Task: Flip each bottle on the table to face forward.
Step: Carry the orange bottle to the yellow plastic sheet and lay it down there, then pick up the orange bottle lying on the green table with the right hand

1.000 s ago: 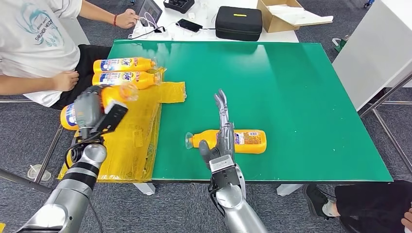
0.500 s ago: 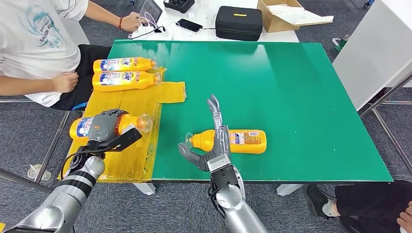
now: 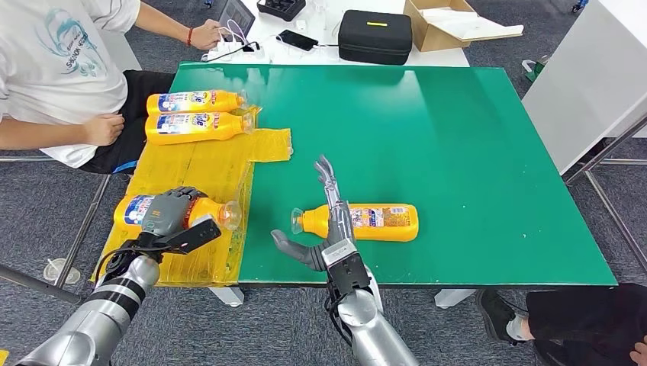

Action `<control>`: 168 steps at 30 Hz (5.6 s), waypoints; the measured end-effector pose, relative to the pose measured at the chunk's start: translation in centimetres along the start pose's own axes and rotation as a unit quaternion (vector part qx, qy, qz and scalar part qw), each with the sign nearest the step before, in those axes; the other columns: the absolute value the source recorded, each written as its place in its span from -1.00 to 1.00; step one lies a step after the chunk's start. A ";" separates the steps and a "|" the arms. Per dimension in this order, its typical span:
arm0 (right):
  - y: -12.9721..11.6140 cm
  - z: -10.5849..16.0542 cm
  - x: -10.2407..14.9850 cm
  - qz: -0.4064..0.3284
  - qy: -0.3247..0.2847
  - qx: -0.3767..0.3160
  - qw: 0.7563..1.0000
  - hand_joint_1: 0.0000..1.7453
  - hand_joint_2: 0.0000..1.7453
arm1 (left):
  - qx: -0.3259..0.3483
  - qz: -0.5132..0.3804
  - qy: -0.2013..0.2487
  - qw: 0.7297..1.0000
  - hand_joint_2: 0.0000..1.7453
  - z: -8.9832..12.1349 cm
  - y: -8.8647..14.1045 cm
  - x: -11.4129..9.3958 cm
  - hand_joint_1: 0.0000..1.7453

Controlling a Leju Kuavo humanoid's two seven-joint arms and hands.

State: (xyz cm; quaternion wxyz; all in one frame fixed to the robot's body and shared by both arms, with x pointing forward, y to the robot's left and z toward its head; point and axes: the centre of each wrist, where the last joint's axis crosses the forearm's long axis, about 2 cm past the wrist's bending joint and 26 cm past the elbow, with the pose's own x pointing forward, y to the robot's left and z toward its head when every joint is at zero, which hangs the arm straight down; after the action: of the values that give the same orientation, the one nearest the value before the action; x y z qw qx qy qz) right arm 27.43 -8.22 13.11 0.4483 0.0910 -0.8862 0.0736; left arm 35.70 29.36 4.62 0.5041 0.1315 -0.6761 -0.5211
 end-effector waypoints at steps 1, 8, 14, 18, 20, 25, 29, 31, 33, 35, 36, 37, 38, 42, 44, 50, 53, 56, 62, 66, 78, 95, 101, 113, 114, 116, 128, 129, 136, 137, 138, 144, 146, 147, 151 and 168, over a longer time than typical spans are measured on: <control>0.0 0.0 0.0 0.000 0.001 0.001 1.000 -1.00 1.00 | -0.003 0.003 -0.001 1.000 1.00 0.0 0.0 0.0 -0.12; 0.1 0.1 -0.3 -0.002 0.007 0.003 1.000 -1.00 1.00 | -0.005 0.009 0.001 1.000 1.00 0.2 0.0 -0.1 -0.23; 0.1 0.2 -0.4 -0.003 0.010 0.004 1.000 -1.00 1.00 | -0.023 0.022 0.002 0.999 1.00 0.4 -0.5 -0.2 -1.00; 0.2 0.2 -0.4 -0.008 0.012 0.009 1.000 -1.00 1.00 | -0.060 0.044 0.002 0.997 -0.50 0.6 -0.8 -0.3 -1.00; 0.2 0.3 -0.5 -0.011 0.014 0.011 1.000 -1.00 1.00 | -0.077 0.056 0.002 0.995 -1.00 0.6 -0.6 -0.4 -1.00; 0.2 0.3 -0.6 -0.014 0.017 0.015 1.000 -1.00 1.00 | -0.106 0.108 0.002 0.988 1.00 0.9 -0.4 -0.7 -1.00; 0.2 0.3 -0.8 -0.018 0.019 0.014 1.000 -1.00 1.00 | -0.116 0.135 -0.002 0.984 1.00 1.0 -0.3 -0.8 -1.00; 0.1 0.2 -0.8 -0.019 0.020 0.014 1.000 -1.00 1.00 | -0.121 0.138 -0.004 0.983 1.00 1.1 -0.3 -0.9 -1.00; 0.1 0.2 -0.9 -0.019 0.021 0.014 0.999 -1.00 1.00 | -0.126 0.140 -0.006 0.982 1.00 1.1 -0.3 -0.9 -1.00; 0.1 0.2 -1.0 -0.021 0.022 0.015 0.999 -1.00 1.00 | -0.132 0.150 -0.007 0.980 1.00 1.2 -0.3 -0.9 -1.00; 0.1 0.3 -1.0 -0.021 0.023 0.015 0.999 -1.00 1.00 | -0.134 0.159 -0.008 0.978 1.00 1.2 -0.2 -1.0 -1.00; 0.1 0.3 -1.0 -0.022 0.023 0.016 0.999 -1.00 1.00 | -0.137 0.170 -0.010 0.976 1.00 1.3 -0.2 -1.0 -1.00; 0.1 0.3 -1.1 -0.023 0.024 0.016 0.999 -1.00 1.00 | -0.138 0.183 -0.012 0.973 1.00 1.3 -0.1 -1.0 -1.00; 0.0 0.4 -1.2 -0.024 0.027 0.017 0.999 -1.00 1.00 | -0.132 0.217 -0.023 0.967 1.00 1.5 -0.1 -1.0 -1.00; 0.0 0.4 -1.3 -0.022 0.028 0.017 0.999 -1.00 1.00 | -0.105 0.234 -0.030 0.966 1.00 1.7 -0.4 -0.8 -1.00; -0.7 0.2 -1.4 0.051 0.057 0.021 0.997 -1.00 1.00 | 0.107 0.312 -0.040 0.943 1.00 1.0 -2.2 1.9 -1.00; -1.3 0.0 -1.5 0.069 0.064 0.025 0.995 -1.00 1.00 | 0.159 0.327 -0.047 0.930 1.00 0.4 -2.0 2.9 -1.00; -1.9 -0.2 -1.7 0.105 0.082 0.037 0.990 -1.00 1.00 | 0.214 0.352 -0.049 0.910 1.00 0.0 -1.6 3.6 -1.00; -6.0 -1.5 -2.8 0.260 0.171 0.104 0.945 -1.00 1.00 | 0.411 0.388 -0.053 0.823 1.00 -0.3 2.0 4.6 -1.00; -9.7 -2.1 -3.7 0.326 0.213 0.136 0.911 -1.00 1.00 | 0.464 0.368 -0.054 0.804 1.00 0.8 3.1 4.8 -1.00; -12.9 -2.3 -4.5 0.375 0.262 0.159 0.875 -1.00 1.00 | 0.484 0.332 -0.040 0.808 1.00 1.6 3.2 5.0 -1.00; -19.1 -3.1 -6.7 0.382 0.364 0.281 0.802 -1.00 1.00 | 0.432 0.348 -0.021 0.832 1.00 -0.4 1.5 5.2 -1.00; -19.5 -3.1 -6.9 0.387 0.368 0.284 0.797 -1.00 1.00 | 0.428 0.351 -0.018 0.833 1.00 -0.6 1.3 5.2 -1.00; -20.4 -4.0 -7.0 0.394 0.387 0.318 0.771 -1.00 1.00 | 0.415 0.360 -0.017 0.835 1.00 -1.1 1.1 5.2 -1.00; -20.6 -4.1 -7.0 0.395 0.390 0.324 0.766 -1.00 1.00 | 0.414 0.362 -0.017 0.835 1.00 -1.2 1.1 5.2 -1.00; -20.9 -4.4 -7.0 0.399 0.395 0.338 0.756 -1.00 1.00 | 0.409 0.367 -0.016 0.835 1.00 -1.3 0.9 5.2 -1.00; -23.6 -6.6 -6.4 0.400 0.433 0.440 0.677 1.00 1.00 | 0.387 0.417 -0.004 0.822 1.00 -2.0 0.1 5.3 -1.00; -23.9 -6.7 -6.3 0.399 0.436 0.444 0.674 1.00 1.00 | 0.387 0.420 -0.004 0.821 1.00 -2.1 0.0 5.3 -1.00; -26.2 -6.4 -5.7 0.378 0.452 0.445 0.674 1.00 1.00 | 0.383 0.440 -0.004 0.812 1.00 -2.3 -0.5 5.5 -1.00; -26.4 -6.4 -5.6 0.379 0.453 0.445 0.674 1.00 1.00 | 0.382 0.442 -0.004 0.812 1.00 -2.3 -0.6 5.5 -1.00; -26.7 -6.3 -5.6 0.380 0.453 0.445 0.673 1.00 1.00 | 0.382 0.443 -0.004 0.811 1.00 -2.3 -0.6 5.6 -1.00; -27.2 -6.1 -5.4 0.387 0.454 0.447 0.666 1.00 1.00 | 0.380 0.447 -0.004 0.810 1.00 -2.5 -0.7 5.7 -1.00; -27.3 -6.1 -5.3 0.389 0.454 0.447 0.665 1.00 1.00 | 0.380 0.448 -0.004 0.809 1.00 -2.6 -0.7 5.8 -1.00; -27.4 -6.1 -5.3 0.389 0.454 0.447 0.665 1.00 1.00 | 0.380 0.448 -0.004 0.809 1.00 -2.6 -0.8 5.8 -1.00; -27.5 -6.0 -5.3 0.391 0.454 0.449 0.663 1.00 1.00 | 0.379 0.449 -0.003 0.809 1.00 -2.6 -0.8 5.8 -1.00; -26.1 -4.5 -5.7 0.406 0.381 0.362 0.747 1.00 1.00 | 0.378 0.453 -0.001 0.807 1.00 -2.5 -1.0 5.8 -1.00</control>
State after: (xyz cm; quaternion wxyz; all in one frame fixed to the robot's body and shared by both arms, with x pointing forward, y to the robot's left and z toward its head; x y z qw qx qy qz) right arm 40.23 -32.14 12.38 0.6099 -0.1577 -0.5016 0.5929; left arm 34.72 23.40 6.84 0.5926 -0.0094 -0.8029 0.0632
